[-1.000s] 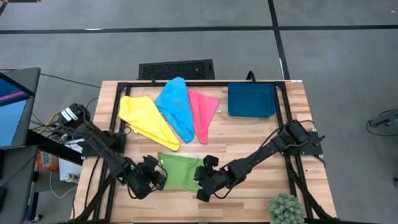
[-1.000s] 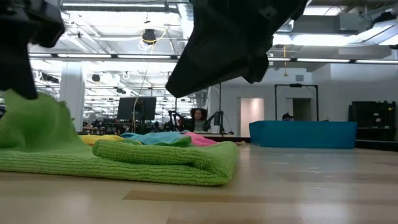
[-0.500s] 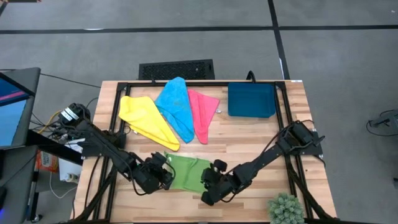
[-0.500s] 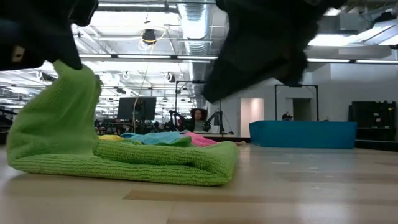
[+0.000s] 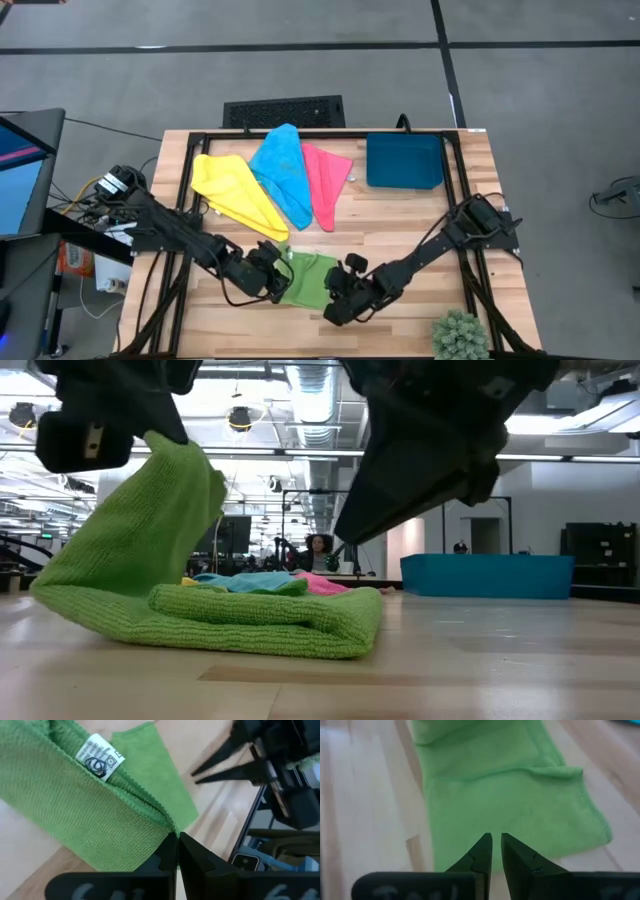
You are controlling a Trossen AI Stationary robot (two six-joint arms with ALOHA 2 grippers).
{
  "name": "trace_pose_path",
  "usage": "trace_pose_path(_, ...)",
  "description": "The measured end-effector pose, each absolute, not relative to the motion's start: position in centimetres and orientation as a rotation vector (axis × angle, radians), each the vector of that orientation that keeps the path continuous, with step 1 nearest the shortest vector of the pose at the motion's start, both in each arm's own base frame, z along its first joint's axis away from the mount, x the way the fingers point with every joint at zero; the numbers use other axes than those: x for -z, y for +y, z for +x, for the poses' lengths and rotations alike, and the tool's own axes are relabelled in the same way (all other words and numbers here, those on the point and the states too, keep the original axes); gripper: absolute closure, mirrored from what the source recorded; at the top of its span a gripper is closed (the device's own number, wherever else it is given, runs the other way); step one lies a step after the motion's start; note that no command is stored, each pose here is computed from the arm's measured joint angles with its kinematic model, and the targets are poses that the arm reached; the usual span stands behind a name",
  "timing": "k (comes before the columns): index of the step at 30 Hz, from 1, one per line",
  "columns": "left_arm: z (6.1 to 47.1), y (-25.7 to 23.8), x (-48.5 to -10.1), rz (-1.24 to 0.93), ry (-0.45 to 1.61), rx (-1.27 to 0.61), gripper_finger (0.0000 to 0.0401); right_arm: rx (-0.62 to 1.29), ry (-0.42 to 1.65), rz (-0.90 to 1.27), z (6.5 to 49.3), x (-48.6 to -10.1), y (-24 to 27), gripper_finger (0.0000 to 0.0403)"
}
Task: Fold microfiber towels
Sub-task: Fold the green microfiber towel
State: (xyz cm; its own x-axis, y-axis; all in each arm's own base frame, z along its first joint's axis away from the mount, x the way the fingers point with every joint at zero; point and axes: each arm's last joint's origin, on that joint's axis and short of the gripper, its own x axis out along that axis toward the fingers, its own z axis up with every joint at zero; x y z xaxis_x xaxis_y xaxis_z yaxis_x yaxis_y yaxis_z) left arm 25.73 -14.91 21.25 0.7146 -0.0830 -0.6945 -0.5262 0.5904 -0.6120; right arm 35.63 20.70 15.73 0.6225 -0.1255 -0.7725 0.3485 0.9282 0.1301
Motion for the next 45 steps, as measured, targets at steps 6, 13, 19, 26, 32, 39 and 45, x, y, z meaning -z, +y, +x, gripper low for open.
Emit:
trace_pose_path(6, 26.3, -14.4, -21.4, -0.921, 0.753, -0.250, 0.0401, 0.317, 0.875, 0.287, 35.7, -15.6, 20.0, 0.0337)
trace_pose_path(13, 26.7, -14.3, -21.8, -0.928, 0.721, -0.215, 0.0401, 0.335, 0.877, 0.322, 35.0, -15.5, 20.9, 0.0337)
trace_pose_path(19, 27.3, -14.4, -21.8, -0.933, 0.681, -0.197, 0.0401, 0.362, 0.887, 0.346, 34.2, -15.4, 21.6, 0.0337)
trace_pose_path(26, 28.9, -14.8, -20.0, -0.946, 0.702, -0.160, 0.0401, 0.384, 0.901, 0.382, 33.5, -15.3, 22.3, 0.0337)
trace_pose_path(32, 30.9, -15.7, -20.2, -0.899, 0.708, -0.136, 0.0401, 0.397, 0.920, 0.393, 32.7, -15.2, 23.0, 0.0337)
trace_pose_path(39, 33.7, -16.2, -19.5, -0.802, 0.762, -0.139, 0.0401, 0.392, 0.926, 0.416, 31.7, -15.2, 24.1, 0.0337)
trace_pose_path(45, 34.8, -16.5, -18.2, -0.779, 0.807, -0.125, 0.0399, 0.390, 0.932, 0.426, 31.0, -15.1, 24.8, 0.0337)
